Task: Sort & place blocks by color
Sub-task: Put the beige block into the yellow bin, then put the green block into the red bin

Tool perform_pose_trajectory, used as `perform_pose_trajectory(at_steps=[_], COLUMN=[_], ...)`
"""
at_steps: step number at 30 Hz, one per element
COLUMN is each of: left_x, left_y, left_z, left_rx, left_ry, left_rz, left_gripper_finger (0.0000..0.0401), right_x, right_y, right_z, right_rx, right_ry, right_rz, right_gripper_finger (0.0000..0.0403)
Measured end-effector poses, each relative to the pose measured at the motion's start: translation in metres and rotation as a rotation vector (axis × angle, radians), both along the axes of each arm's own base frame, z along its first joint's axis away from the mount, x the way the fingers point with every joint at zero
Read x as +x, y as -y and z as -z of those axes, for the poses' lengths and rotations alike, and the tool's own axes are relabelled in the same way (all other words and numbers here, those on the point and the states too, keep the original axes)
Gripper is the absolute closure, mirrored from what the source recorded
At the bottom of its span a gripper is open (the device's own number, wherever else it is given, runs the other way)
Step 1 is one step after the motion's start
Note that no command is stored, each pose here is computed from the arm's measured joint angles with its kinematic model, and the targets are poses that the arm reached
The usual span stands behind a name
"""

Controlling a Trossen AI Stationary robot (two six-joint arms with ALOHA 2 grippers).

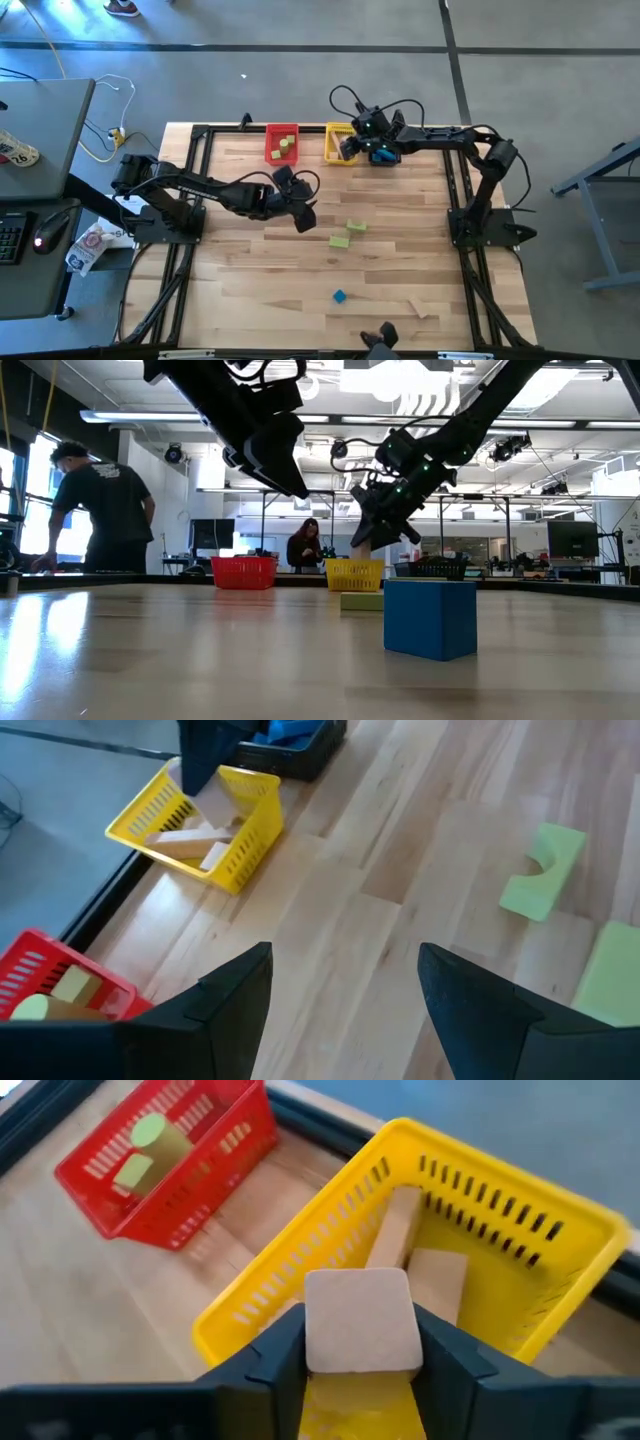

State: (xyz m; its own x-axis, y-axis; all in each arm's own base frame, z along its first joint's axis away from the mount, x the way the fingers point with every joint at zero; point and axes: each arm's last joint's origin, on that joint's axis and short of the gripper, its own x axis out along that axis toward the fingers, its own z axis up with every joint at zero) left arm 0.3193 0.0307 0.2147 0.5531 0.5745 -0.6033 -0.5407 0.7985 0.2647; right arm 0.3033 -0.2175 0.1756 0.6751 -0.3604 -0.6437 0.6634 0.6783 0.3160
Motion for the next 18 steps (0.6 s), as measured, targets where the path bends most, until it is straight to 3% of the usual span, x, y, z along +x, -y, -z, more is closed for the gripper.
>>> perform_pose_trajectory(at_steps=[7,14,18], left_x=[0.0,0.0,-0.001], left_y=[0.0,-0.002,-0.002], left_z=[0.0,0.0,0.0], left_rx=[-0.001,0.011,0.012], left_ry=[0.0,-0.01,-0.017], left_rz=[0.001,0.0,0.0], left_gripper_finger=[0.0165,0.0165,0.0165], right_x=[0.0,-0.002,-0.004], right_y=[0.004,0.004,-0.001], right_z=[-0.002,-0.009,-0.023], right_rx=[-0.083,-0.119,-0.087], right_ry=[-0.017,-0.02,0.039], right_rz=[0.089,0.094,0.028], right_gripper_finger=[0.0212,0.0205,0.0204])
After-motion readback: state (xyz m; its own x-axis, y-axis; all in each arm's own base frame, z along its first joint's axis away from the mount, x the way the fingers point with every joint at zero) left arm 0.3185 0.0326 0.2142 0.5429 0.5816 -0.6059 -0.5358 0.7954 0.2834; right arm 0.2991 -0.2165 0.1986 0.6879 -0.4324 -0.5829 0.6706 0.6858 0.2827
